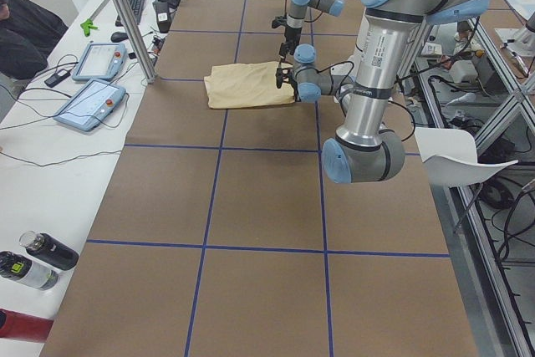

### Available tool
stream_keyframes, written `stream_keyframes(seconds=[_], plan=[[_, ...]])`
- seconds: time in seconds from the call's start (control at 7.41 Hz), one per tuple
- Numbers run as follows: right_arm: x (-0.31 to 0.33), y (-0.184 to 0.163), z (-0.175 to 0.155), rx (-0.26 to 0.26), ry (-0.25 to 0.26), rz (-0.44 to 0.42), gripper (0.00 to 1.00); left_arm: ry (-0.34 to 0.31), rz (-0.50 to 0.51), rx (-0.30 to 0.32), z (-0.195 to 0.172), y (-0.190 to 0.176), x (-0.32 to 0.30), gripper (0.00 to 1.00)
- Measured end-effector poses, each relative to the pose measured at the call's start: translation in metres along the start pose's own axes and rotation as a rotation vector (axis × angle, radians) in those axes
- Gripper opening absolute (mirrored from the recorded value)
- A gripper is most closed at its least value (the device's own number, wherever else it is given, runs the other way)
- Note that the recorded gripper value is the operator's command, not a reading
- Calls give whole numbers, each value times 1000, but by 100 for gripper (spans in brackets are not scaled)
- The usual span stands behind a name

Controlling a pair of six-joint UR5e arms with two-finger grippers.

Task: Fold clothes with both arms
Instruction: 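Grasp the near shirt corners with both grippers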

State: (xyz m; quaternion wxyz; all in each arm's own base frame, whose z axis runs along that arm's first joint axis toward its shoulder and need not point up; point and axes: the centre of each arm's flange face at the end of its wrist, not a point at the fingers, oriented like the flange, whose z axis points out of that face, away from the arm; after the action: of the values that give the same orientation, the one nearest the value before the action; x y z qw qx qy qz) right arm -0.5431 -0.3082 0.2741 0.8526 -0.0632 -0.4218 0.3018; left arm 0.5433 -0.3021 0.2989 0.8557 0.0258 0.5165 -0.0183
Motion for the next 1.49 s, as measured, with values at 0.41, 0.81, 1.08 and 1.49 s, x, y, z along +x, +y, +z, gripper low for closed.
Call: stream_keyframes(seconds=[0.41,0.81,1.08,1.49], plan=[[-12,35,6,-7,55,158,71,0,-1,-1,0,0,0,0],[-19,40,16,15,74,189,70,4,1,0,-1,0,1,0],[-20,39,20,24,77,192,63,5,1,0,-2,0,2,0],[-28,41,23,45,62,213,59,9,2,1,-3,1,3,0]])
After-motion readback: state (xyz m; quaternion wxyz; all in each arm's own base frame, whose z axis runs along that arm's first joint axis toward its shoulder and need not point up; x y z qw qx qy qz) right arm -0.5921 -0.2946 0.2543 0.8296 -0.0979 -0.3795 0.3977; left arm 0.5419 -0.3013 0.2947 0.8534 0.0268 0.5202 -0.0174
